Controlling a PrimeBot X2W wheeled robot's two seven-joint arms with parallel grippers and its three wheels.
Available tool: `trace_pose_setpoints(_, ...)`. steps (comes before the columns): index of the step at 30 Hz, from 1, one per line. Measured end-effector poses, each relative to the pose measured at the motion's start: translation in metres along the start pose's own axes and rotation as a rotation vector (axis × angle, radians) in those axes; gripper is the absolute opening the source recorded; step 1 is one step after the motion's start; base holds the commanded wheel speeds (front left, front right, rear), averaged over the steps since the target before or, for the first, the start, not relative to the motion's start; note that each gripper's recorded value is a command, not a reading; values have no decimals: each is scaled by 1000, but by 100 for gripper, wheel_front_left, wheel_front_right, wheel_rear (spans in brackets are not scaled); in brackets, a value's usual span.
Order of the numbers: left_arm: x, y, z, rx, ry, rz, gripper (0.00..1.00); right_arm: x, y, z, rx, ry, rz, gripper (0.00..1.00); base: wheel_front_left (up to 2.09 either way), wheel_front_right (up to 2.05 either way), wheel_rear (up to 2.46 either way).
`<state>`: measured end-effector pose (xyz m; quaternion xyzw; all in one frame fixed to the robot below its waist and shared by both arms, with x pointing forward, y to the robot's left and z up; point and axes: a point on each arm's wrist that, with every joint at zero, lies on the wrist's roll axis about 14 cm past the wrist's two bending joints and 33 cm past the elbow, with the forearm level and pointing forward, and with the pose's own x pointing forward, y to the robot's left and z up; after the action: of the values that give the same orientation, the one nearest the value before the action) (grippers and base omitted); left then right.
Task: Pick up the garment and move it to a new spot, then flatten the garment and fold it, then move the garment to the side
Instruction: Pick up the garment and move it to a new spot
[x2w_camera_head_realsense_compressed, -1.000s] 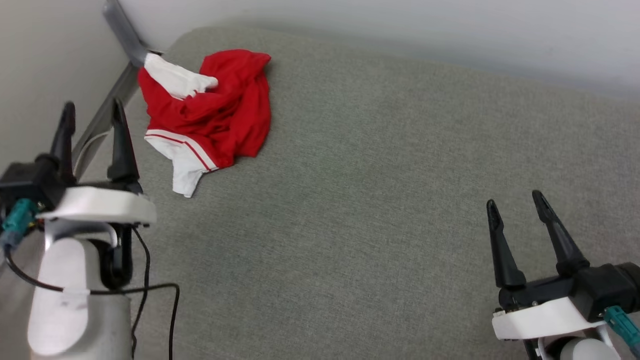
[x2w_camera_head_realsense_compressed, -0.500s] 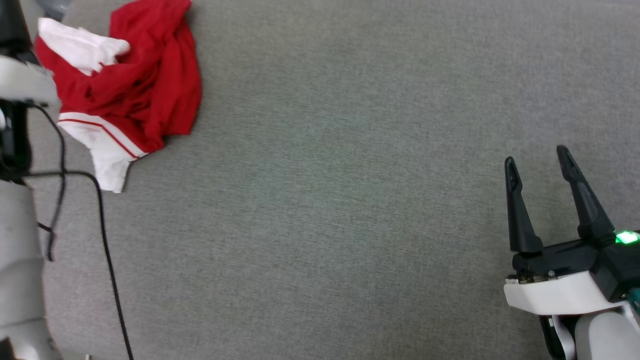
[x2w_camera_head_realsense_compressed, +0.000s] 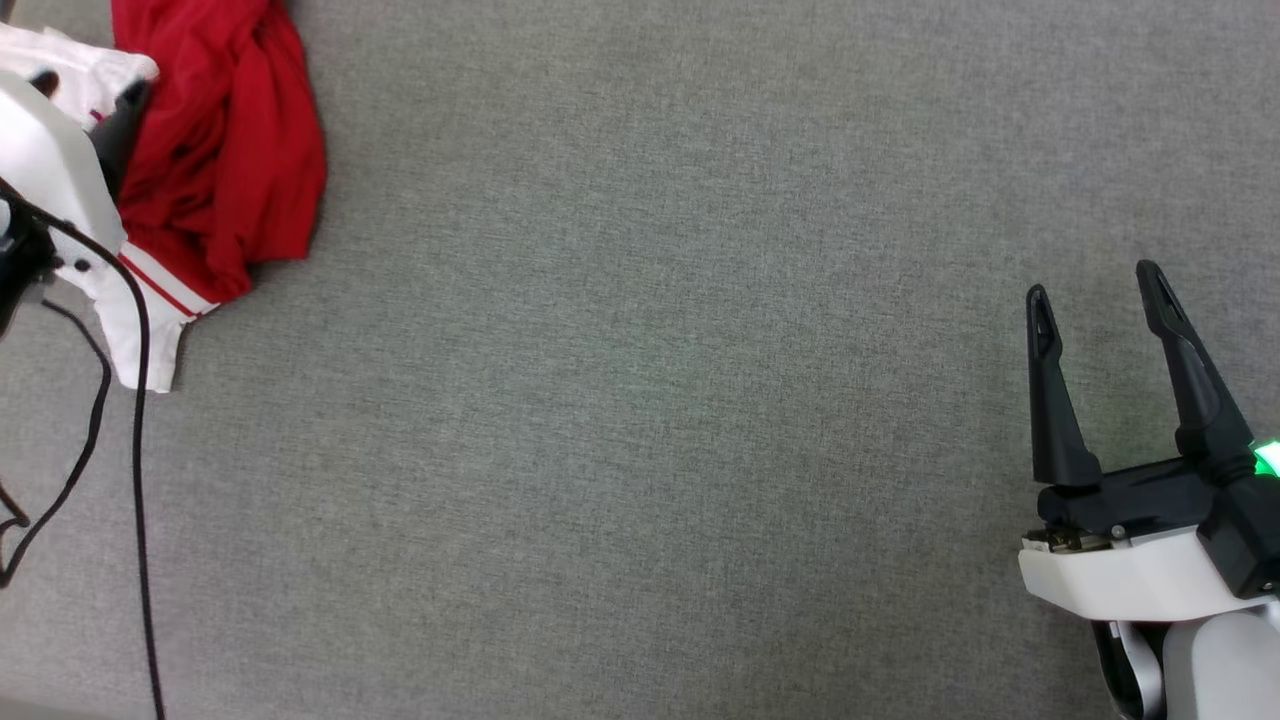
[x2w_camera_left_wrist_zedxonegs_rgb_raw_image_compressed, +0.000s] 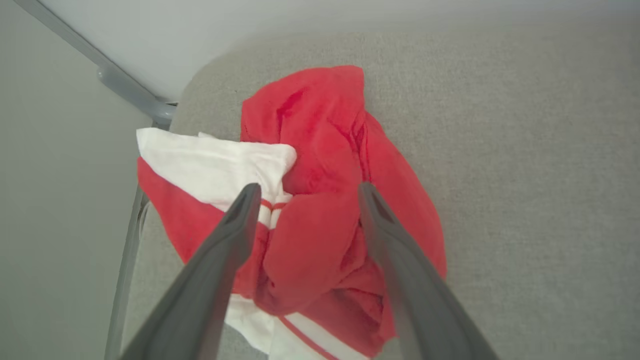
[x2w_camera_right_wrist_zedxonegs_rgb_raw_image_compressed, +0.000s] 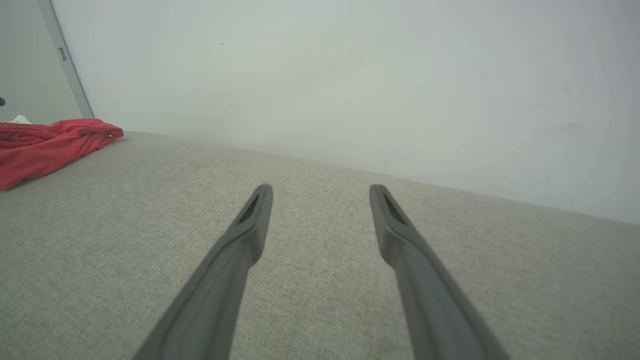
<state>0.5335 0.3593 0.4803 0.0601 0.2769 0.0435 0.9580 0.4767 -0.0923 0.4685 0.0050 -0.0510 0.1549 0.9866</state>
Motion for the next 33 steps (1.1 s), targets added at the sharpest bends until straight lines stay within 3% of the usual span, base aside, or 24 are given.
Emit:
trace_pose_setpoints(11,10,-18,-95,88,456,-69,100,3,-6,-14,2,24,-14,100,0,0,0)
trace_pose_setpoints(18,19,-36,-127,120,603,-118,100,2,-14,-25,7,47,-35,100,0,0,0)
trace_pose_setpoints(19,20,-37,-128,123,605,-121,64,2,-16,-25,7,46,-39,100,0,0,0)
trace_pose_setpoints(20,20,-37,-128,123,600,-123,11,2,-17,-24,6,45,-42,100,0,0,0)
trace_pose_setpoints(21,20,-36,-126,128,586,-123,0,2,-18,-23,8,43,-45,100,0,0,0)
trace_pose_setpoints(27,19,-35,-94,169,405,-118,0,1,-18,-7,19,13,-50,100,0,0,0)
trace_pose_setpoints(33,4,-29,-17,259,134,-101,0,-5,-13,19,37,-36,-45,100,0,0,0)
